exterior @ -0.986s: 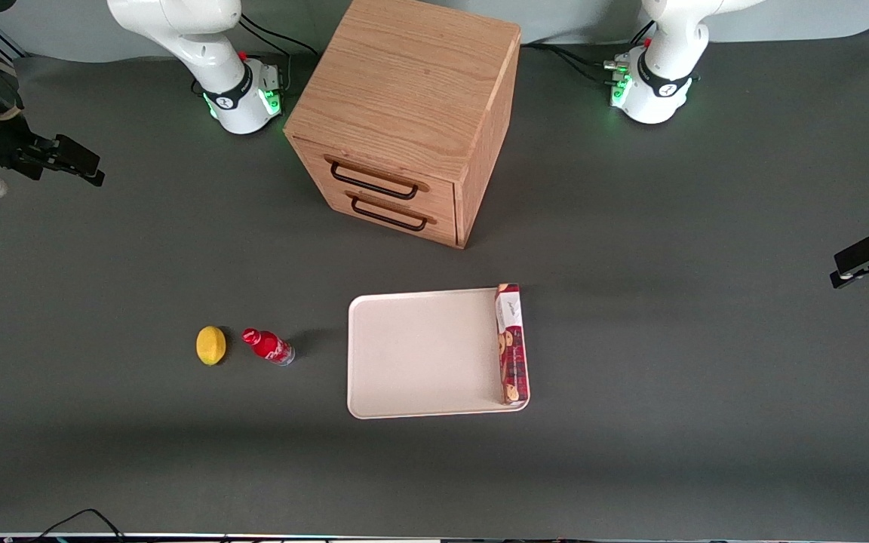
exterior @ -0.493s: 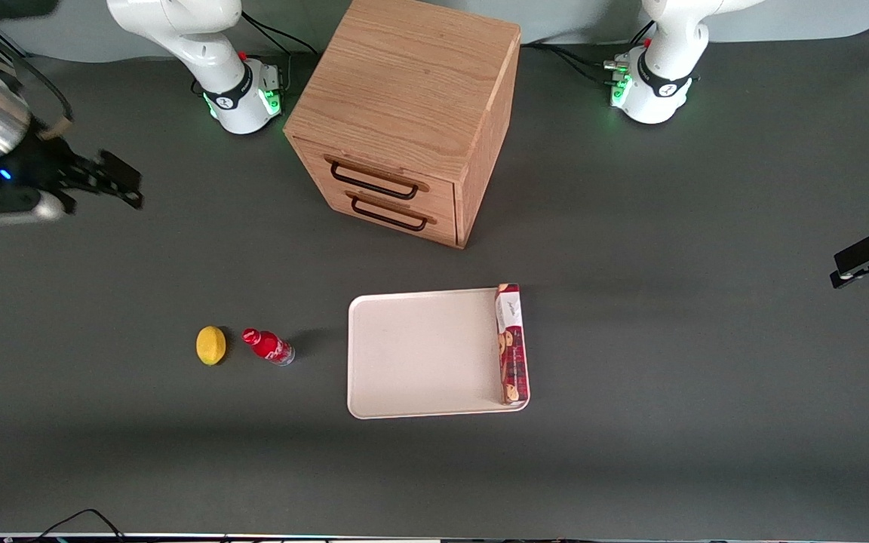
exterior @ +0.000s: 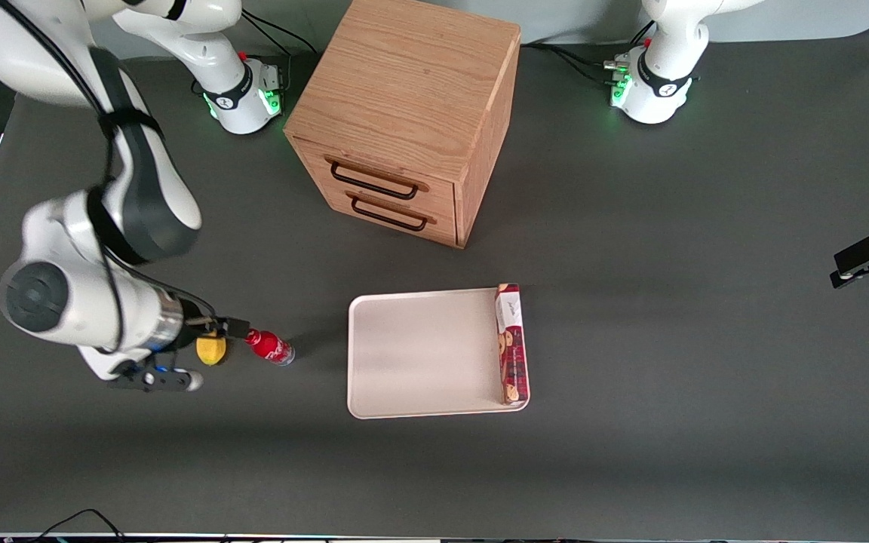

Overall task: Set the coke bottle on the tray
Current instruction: 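Lower the open right gripper over the red bottle's body, then close the right gripper on the red bottle and lift it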

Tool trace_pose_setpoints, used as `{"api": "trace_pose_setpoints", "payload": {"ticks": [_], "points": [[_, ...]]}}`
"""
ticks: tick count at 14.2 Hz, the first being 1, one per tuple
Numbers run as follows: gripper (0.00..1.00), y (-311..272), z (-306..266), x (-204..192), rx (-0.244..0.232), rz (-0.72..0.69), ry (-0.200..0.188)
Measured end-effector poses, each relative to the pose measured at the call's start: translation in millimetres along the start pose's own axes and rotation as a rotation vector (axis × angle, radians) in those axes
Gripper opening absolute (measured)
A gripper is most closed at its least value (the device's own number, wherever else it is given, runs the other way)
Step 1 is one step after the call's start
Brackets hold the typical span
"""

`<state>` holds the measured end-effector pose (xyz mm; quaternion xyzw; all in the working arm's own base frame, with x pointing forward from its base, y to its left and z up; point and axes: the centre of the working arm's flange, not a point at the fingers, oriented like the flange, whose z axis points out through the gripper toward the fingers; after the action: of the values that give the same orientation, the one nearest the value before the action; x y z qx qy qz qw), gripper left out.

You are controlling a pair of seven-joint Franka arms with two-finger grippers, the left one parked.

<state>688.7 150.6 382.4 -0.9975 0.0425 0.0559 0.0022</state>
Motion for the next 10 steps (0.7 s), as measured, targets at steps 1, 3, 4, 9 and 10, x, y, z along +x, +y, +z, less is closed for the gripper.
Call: {"api": "trace_pose_setpoints", "payload": {"ticks": [1,3,4,9,10], "points": [[1.00,-8,18,4,-0.003,0.002,0.010],[1.00,-17,48,5,-0.002,0.010,0.021],[1.00,-18,59,3,-0.005,0.014,0.019],[1.00,-14,81,-13,-0.027,0.016,-0.018],[0.93,-13,79,-17,-0.029,0.015,-0.019]]}}
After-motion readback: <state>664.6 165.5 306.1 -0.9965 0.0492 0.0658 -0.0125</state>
